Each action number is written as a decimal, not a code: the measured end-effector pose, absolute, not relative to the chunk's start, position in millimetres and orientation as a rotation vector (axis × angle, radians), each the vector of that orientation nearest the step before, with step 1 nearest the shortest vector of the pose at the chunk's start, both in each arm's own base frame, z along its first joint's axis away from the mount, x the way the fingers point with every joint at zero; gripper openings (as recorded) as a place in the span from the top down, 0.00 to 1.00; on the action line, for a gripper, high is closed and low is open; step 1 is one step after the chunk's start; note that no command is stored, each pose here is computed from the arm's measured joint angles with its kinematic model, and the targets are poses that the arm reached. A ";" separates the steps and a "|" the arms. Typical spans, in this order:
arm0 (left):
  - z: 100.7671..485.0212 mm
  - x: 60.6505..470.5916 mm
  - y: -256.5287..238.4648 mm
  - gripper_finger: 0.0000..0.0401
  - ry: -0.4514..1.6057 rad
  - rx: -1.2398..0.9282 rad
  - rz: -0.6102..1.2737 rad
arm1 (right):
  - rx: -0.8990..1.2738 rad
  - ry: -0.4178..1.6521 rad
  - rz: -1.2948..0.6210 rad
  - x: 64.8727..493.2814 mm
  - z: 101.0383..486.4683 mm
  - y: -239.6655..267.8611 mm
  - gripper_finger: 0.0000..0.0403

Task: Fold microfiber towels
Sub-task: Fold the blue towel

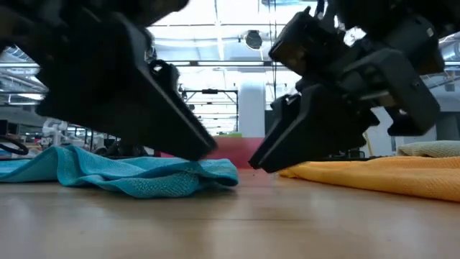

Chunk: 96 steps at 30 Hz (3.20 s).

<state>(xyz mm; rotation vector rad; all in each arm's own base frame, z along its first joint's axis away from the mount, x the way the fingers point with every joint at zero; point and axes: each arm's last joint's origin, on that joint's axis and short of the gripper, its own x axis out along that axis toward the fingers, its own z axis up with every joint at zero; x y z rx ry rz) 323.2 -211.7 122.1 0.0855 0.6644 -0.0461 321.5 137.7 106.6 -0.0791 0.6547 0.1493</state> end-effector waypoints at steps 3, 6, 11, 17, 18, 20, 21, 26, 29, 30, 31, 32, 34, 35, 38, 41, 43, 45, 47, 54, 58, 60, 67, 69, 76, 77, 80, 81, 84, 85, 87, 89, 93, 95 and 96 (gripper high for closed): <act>114.0 327.8 -212.3 0.49 0.713 0.152 0.011 | -0.086 0.637 0.143 321.0 109.4 141.0 0.61; 111.0 330.9 -209.9 0.51 0.733 0.150 0.061 | -0.090 0.642 0.147 319.7 109.3 142.0 0.59; 109.1 331.5 -201.1 0.71 0.744 0.099 0.154 | -0.119 0.624 0.168 319.0 110.8 145.9 0.59; 113.9 336.2 -196.1 0.96 0.707 0.038 0.195 | -0.175 0.607 0.153 317.4 111.4 149.5 0.59; 116.7 335.8 -195.3 0.95 0.695 0.032 0.213 | -0.181 0.604 0.138 317.1 111.5 150.0 0.59; 128.0 336.0 -194.5 0.95 0.648 0.001 0.243 | -0.185 0.596 0.129 317.1 112.0 150.4 0.59; 135.4 335.3 -193.6 0.95 0.630 -0.006 0.254 | -0.183 0.585 0.131 317.7 112.9 150.8 0.59; 167.8 325.1 -184.3 0.98 0.589 -0.034 0.335 | -0.156 0.543 0.131 319.9 116.5 151.9 0.59; 180.8 316.6 -176.4 0.95 0.586 -0.056 0.416 | -0.153 0.533 0.123 321.1 117.3 150.5 0.62; 181.6 314.1 -174.4 0.94 0.593 -0.060 0.437 | -0.150 0.534 0.115 321.8 117.1 149.1 0.62; 182.4 312.9 -173.0 0.93 0.597 -0.067 0.449 | -0.146 0.535 0.108 322.4 115.7 148.4 0.63; 183.3 311.4 -171.7 0.94 0.602 -0.069 0.459 | -0.145 0.536 0.098 323.0 115.0 147.0 0.64; 187.9 309.0 -170.3 0.96 0.598 -0.080 0.464 | -0.144 0.521 0.079 325.1 113.6 145.0 0.65; 189.9 309.4 -170.6 0.97 0.589 -0.090 0.461 | -0.148 0.505 0.071 326.5 114.4 144.3 0.66; 188.4 309.3 -170.5 0.98 0.593 -0.092 0.465 | -0.177 0.447 0.058 330.7 119.3 141.3 0.66; 188.7 310.1 -169.2 0.94 0.583 -0.123 0.479 | -0.216 0.414 0.053 334.6 122.6 135.9 0.65; 189.0 310.4 -169.1 0.93 0.577 -0.136 0.484 | -0.230 0.409 0.032 336.9 123.2 130.5 0.64; 189.0 310.6 -169.3 0.94 0.574 -0.138 0.483 | -0.237 0.410 -0.028 338.5 123.2 124.7 0.63; 189.9 311.4 -169.8 0.97 0.565 -0.142 0.479 | -0.260 0.413 -0.075 339.4 123.1 120.4 0.61; 190.1 311.8 -169.9 0.93 0.562 -0.143 0.477 | -0.318 0.375 0.004 344.9 126.9 113.6 0.57; 192.1 313.8 -171.3 0.91 0.540 -0.155 0.465 | -0.318 0.375 0.080 346.9 126.5 109.4 0.63; 193.5 315.3 -172.2 0.91 0.525 -0.159 0.455 | -0.316 0.377 0.073 347.8 126.5 106.5 0.67; 194.7 316.7 -172.3 0.90 0.515 -0.157 0.448 | -0.364 0.419 0.097 349.0 122.7 97.4 0.92; 193.7 315.9 -171.8 0.90 0.524 -0.153 0.453 | -0.392 0.455 0.155 346.6 118.8 100.2 0.98; 189.6 310.2 -172.4 0.90 0.564 -0.171 0.472 | -0.370 0.549 0.214 338.9 111.9 107.8 0.98; 189.5 309.2 -173.9 0.90 0.567 -0.170 0.468 | -0.363 0.547 0.230 338.9 112.3 108.4 0.99; 189.4 306.7 -178.2 0.90 0.567 -0.170 0.456 | -0.367 0.556 0.247 337.5 111.5 110.7 0.99; 189.4 306.2 -179.0 0.90 0.566 -0.175 0.455 | -0.379 0.568 0.256 336.7 110.9 110.8 0.98; 189.2 305.2 -180.2 0.90 0.566 -0.181 0.456 | -0.413 0.642 0.290 331.6 106.6 110.1 0.95; 188.9 304.7 -179.9 0.90 0.570 -0.176 0.459 | -0.417 0.671 0.291 329.3 105.7 109.9 0.94; 187.6 303.3 -178.8 0.90 0.584 -0.166 0.469 | -0.415 0.712 0.279 324.8 108.9 109.6 0.92; 186.7 302.2 -178.1 0.90 0.593 -0.161 0.476 | -0.410 0.735 0.268 320.5 115.6 110.0 0.88; 186.6 302.6 -177.4 0.90 0.593 -0.163 0.479 | -0.301 0.737 0.225 314.8 133.2 109.7 0.80; 187.5 303.5 -177.7 0.90 0.581 -0.172 0.478 | -0.154 0.694 0.171 316.0 142.9 110.0 0.76; 187.8 304.0 -178.0 0.90 0.575 -0.177 0.477 | -0.084 0.663 0.153 317.6 146.2 111.9 0.75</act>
